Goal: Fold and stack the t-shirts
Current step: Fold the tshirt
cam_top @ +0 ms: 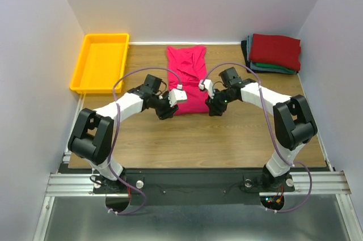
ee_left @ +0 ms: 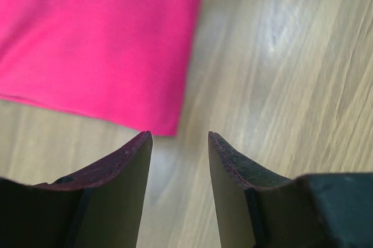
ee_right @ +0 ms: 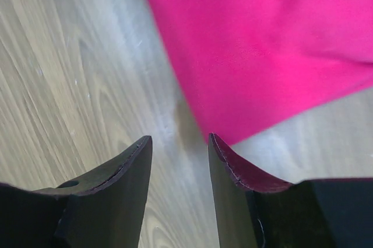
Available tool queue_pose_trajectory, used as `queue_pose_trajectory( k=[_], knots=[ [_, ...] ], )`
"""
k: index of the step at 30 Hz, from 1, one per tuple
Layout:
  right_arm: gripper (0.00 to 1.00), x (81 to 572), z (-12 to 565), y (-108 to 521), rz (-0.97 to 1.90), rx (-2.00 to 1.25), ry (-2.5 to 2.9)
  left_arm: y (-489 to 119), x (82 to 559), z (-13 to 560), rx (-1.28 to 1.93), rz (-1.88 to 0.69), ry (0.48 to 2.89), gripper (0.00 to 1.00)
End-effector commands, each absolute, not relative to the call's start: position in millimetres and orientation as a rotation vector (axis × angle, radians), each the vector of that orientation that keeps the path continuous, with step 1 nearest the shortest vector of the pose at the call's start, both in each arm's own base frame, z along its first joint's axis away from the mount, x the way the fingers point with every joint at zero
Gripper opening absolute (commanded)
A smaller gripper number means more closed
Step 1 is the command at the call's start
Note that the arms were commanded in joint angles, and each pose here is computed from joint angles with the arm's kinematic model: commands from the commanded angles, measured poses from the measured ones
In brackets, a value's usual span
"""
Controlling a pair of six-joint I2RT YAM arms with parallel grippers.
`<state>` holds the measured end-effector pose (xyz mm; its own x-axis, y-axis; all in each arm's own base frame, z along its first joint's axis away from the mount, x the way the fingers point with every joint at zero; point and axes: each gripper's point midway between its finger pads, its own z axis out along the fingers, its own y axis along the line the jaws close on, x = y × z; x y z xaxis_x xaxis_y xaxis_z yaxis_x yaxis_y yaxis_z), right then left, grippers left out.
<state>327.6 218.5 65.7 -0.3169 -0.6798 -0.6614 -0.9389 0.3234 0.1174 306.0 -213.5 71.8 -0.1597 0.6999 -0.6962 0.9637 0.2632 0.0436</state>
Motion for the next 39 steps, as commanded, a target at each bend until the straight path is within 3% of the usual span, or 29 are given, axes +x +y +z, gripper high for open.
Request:
queue_pose_trajectory(
  k=[1, 16, 21, 23, 25, 27, 32, 39],
  knots=[
    [0.49, 349.8, 81.8, 221.9, 0.502, -1.489, 1.913, -219.6, 316.7, 81.4, 1.59, -0.377, 1.74, 0.55],
    [0.43, 340.8, 34.3, 220.7, 0.4, -1.66, 1.847, -231.4, 330.5, 48.7, 1.686, -0.264, 1.703, 0.55],
    [0.36, 344.0, 23.9, 218.3, 0.371, -1.657, 1.872, -229.1, 327.4, 31.9, 1.73, -0.261, 1.734, 0.52],
    [0.3, 344.9, 21.7, 217.5, 0.366, -1.65, 1.884, -229.4, 323.3, 26.9, 1.75, -0.265, 1.74, 0.48],
    [0.07, 346.5, 22.3, 217.6, 0.363, -1.631, 1.897, -228.4, 319.6, 22.5, 1.752, -0.277, 1.76, 0.38],
    [0.01, 346.8, 24.7, 218.4, 0.365, -1.615, 1.907, -229.0, 317.6, 24.8, 1.744, -0.288, 1.76, 0.28],
    [0.01, 336.1, 56.1, 221.6, 0.414, -1.546, 1.883, -231.0, 308.2, 45.9, 1.732, -0.335, 1.738, 0.0],
    [0.01, 304.6, 87.7, 221.3, 0.526, -1.505, 1.895, -233.0, 273.4, 75.3, 1.768, -0.442, 1.694, 0.0]
  ],
)
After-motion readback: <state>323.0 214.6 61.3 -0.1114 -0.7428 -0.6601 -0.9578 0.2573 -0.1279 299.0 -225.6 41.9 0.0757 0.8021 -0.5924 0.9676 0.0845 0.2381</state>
